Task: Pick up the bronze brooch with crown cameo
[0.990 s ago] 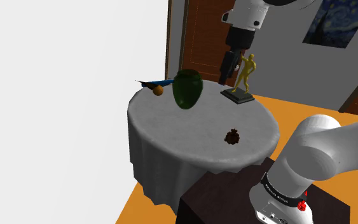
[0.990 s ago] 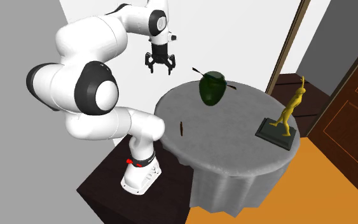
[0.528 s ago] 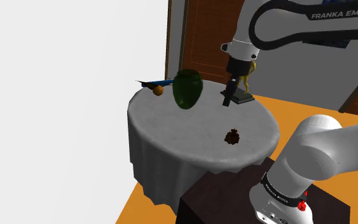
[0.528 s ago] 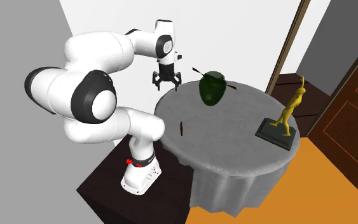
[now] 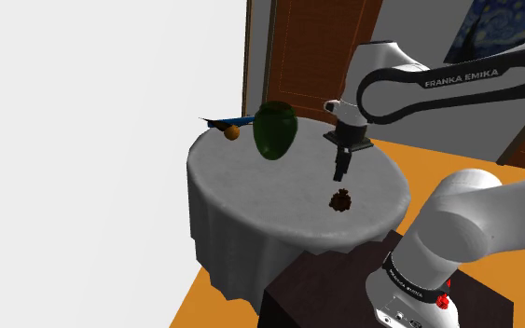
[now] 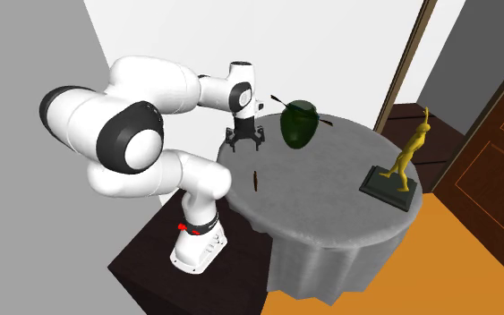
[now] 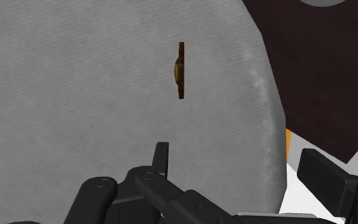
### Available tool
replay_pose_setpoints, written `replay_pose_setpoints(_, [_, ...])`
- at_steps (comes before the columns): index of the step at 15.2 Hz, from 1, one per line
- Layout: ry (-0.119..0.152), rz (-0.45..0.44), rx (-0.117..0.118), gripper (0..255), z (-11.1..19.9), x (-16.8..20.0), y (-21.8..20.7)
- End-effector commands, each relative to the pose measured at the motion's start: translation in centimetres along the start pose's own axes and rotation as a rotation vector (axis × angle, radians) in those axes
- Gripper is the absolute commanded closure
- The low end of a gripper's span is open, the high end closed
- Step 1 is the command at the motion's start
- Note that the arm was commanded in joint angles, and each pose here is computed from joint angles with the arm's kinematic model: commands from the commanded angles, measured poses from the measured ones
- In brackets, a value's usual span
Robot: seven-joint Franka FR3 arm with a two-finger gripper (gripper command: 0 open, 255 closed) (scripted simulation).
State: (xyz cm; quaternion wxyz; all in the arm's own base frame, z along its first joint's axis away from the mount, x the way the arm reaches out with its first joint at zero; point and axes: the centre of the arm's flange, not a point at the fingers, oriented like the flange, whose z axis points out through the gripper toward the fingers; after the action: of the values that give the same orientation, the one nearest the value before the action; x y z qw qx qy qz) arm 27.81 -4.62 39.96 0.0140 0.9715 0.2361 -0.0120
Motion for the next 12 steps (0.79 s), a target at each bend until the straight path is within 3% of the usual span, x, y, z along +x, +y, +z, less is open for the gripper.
replay_pose_setpoints(1, [-0.011,-0.029,-0.009,0,2.2,-0.3,1.0])
replay_pose_setpoints(6, [-0.038,-0.09,-0.028,0,7.4,-1.6,3.1])
replay_pose_setpoints(12, [-0.038,-0.09,-0.028,0,10.6,-1.5,3.0])
